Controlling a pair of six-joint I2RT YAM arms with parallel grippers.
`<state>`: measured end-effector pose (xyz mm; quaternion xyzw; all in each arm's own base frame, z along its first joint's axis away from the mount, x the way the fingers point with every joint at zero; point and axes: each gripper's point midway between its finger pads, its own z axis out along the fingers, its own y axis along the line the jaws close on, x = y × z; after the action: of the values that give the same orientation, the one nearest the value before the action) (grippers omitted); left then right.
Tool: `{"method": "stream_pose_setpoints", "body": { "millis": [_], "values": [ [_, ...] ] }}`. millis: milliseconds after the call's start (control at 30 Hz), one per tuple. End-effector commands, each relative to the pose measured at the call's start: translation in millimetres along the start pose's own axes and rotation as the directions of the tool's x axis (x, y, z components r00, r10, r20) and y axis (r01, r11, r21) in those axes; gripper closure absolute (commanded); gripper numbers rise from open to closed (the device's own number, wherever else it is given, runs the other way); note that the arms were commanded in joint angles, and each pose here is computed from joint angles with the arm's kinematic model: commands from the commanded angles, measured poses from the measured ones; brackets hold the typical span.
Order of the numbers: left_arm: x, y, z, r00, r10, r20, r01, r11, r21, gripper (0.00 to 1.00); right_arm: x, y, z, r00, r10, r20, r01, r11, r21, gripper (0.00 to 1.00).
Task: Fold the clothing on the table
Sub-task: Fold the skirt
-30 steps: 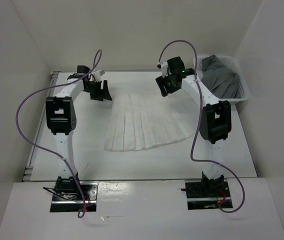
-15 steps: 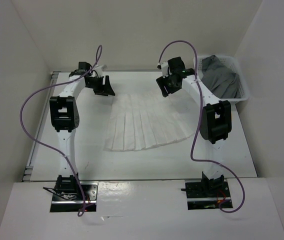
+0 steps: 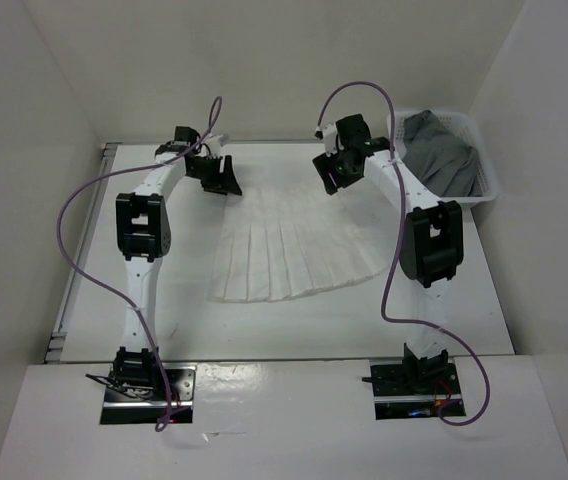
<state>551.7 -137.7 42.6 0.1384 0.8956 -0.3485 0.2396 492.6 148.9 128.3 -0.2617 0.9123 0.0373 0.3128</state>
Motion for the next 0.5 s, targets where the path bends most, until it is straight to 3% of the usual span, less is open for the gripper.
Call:
{"method": "stream_pose_setpoints", "body": {
  "millis": [0, 133, 167, 200, 300, 467],
  "values": [
    [10, -4, 13, 0.999, -0.018, -0.035, 0.019, 0.999, 0.027, 0.33, -10, -9, -12, 0.999, -0.002, 0.036, 0.001, 1.000, 0.021, 0.31],
    [17, -1, 17, 0.998, -0.031, -0.050, 0.033, 0.999, 0.027, 0.45, -4, -13, -4, 1.000, 0.008, 0.016, -0.008, 1.000, 0.023, 0.31],
    [17, -1, 17, 0.998, -0.032, -0.050, 0.033, 0.999, 0.027, 0.50, -7, -12, -4, 0.999, 0.007, 0.032, -0.007, 1.000, 0.015, 0.31],
    [17, -1, 17, 0.998, -0.032, -0.050, 0.033, 0.999, 0.027, 0.62, -9, -15, -4, 0.999, 0.025, 0.043, -0.026, 1.000, 0.013, 0.31],
    [19, -4, 19, 0.998, -0.031, -0.062, 0.033, 0.999, 0.023, 0.79, -13, -37, 11, 0.988, 0.123, 0.089, -0.121, 0.992, -0.025, 0.31],
    [18, 0, 18, 0.998, -0.020, -0.063, 0.019, 1.000, -0.005, 0.81, -20, -59, 53, 0.976, 0.190, 0.102, -0.175, 0.974, -0.142, 0.31]
  ]
}}
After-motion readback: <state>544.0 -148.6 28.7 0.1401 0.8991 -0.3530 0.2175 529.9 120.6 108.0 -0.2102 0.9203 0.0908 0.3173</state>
